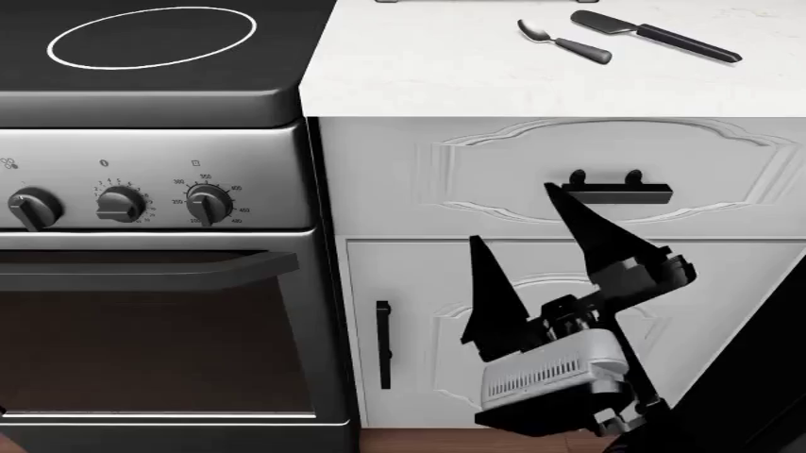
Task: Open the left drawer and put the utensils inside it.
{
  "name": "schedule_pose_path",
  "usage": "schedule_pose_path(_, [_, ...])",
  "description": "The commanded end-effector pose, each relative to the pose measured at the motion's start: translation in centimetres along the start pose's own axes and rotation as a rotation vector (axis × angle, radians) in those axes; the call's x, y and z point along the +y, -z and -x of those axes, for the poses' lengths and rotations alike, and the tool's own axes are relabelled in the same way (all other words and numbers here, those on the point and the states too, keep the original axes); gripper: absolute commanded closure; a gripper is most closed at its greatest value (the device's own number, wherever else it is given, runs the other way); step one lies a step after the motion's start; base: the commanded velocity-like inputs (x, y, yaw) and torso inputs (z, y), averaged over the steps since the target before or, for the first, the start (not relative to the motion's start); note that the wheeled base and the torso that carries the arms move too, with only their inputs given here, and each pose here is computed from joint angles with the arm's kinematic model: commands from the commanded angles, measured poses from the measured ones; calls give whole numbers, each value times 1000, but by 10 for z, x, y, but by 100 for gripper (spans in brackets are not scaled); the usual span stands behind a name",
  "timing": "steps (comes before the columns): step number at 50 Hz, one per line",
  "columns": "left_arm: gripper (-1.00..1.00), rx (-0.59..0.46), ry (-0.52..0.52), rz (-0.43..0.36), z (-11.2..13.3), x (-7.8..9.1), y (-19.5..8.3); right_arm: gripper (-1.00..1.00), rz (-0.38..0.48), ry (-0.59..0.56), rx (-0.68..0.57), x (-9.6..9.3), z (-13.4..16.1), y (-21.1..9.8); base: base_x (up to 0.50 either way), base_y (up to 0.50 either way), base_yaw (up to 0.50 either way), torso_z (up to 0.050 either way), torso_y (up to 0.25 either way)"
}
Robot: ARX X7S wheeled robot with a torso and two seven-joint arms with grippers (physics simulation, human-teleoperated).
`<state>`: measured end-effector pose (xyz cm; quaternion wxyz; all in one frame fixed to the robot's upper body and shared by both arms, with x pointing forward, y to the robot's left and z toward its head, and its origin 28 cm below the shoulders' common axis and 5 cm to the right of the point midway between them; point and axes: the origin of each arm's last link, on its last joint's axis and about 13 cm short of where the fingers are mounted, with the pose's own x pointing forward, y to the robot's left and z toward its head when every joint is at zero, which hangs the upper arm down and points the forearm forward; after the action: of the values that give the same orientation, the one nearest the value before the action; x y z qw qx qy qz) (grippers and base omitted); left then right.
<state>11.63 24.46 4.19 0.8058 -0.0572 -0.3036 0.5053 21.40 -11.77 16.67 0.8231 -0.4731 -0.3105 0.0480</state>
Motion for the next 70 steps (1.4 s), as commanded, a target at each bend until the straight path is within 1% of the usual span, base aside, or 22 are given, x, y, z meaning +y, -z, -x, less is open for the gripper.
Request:
schedule_pose_path(1, [-100,4,0,1,0,0,1,-100,114,-53,-2,-8,-9,3,0,0,0,0,0])
schedule_pose_path(15, [-100,10,5,2,0,0,1,-100,209,-130,25,-11,-10,10,0,0,0,0,0])
schedule_pose_path(23, [-100,13,4,-4,1,0,2,-100,233,-196,48,-9,-5,16,0,0,0,0,0])
schedule_pose_path(30, [-100,19,4,-7,1,0,3,-100,254,-253,102,-7,0,25,0,0,0,0,0])
schedule_pose_path(40, [-100,23,6,-7,1,0,4,-100,266,-237,167,-10,-3,34,0,0,0,0,0])
schedule_pose_path(44, [-100,25,6,-7,1,1,5,-100,269,-235,190,-8,-4,38,0,0,0,0,0])
schedule_pose_path(46, [-100,27,7,-8,1,0,6,-100,298,-274,232,-4,-5,47,0,0,0,0,0])
schedule_pose_path(50, [-100,29,7,-8,1,0,6,-100,315,-298,267,-2,-8,54,0,0,0,0,0])
schedule_pose_path(58, [-100,30,7,-8,1,0,6,-100,328,-316,297,-1,-13,60,0,0,0,0,0])
schedule_pose_path(70, [-100,32,6,-6,1,0,7,-100,326,-342,350,0,-21,70,0,0,0,0,0])
